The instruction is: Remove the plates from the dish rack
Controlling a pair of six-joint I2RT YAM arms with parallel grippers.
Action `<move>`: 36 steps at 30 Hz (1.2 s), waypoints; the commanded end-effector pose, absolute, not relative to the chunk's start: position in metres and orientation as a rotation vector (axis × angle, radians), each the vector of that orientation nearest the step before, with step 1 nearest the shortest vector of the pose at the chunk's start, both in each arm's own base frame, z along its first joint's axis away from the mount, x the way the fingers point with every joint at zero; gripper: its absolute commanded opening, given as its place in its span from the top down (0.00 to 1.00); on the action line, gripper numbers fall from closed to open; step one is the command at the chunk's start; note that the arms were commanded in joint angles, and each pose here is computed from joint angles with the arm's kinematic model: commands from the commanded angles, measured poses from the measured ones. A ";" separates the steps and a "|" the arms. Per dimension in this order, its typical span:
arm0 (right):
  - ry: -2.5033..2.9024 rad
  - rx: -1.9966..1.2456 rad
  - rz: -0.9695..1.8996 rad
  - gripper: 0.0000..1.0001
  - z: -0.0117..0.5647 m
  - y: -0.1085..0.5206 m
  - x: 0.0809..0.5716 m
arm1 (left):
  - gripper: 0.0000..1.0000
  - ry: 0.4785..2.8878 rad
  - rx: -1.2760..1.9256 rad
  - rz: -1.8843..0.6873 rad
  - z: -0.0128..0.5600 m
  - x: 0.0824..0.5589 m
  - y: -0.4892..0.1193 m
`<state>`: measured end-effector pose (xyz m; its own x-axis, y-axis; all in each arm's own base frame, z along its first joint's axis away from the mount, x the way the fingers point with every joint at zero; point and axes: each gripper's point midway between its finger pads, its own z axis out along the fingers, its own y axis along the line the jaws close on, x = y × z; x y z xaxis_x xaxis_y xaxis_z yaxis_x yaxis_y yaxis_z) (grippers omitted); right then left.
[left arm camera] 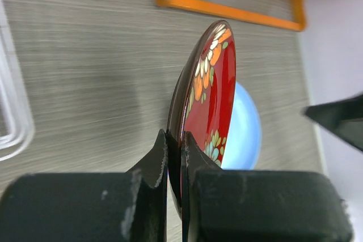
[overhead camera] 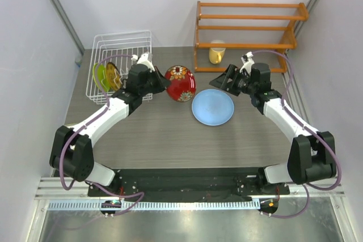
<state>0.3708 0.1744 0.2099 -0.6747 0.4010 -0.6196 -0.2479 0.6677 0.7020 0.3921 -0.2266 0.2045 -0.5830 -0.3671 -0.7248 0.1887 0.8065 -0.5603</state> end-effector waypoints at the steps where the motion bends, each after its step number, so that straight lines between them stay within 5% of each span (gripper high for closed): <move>1: 2.009 0.078 1.158 0.20 0.220 0.199 0.373 | 1.00 1.844 -0.105 -1.014 0.266 0.394 -0.259; 15: 1.946 0.057 1.400 0.27 0.212 0.229 0.379 | 1.00 1.807 -0.092 -1.250 0.269 0.373 -0.293; 24: 1.926 0.035 1.504 0.91 0.210 0.235 0.373 | 1.00 1.803 -0.081 -1.302 0.265 0.374 -0.301; 25: 1.940 0.053 1.456 0.92 0.207 0.229 0.374 | 0.93 1.804 -0.084 -1.283 0.266 0.375 -0.300; 26: 1.953 0.069 1.417 0.93 0.205 0.225 0.376 | 0.69 1.834 -0.072 -1.239 0.259 0.376 -0.297; 29: 2.038 0.119 1.166 0.95 0.192 0.198 0.378 | 0.38 1.880 -0.072 -1.070 0.247 0.382 -0.280; 36: 2.185 0.242 0.806 0.95 0.160 0.134 0.370 | 0.23 1.898 -0.118 -0.558 0.239 0.393 -0.206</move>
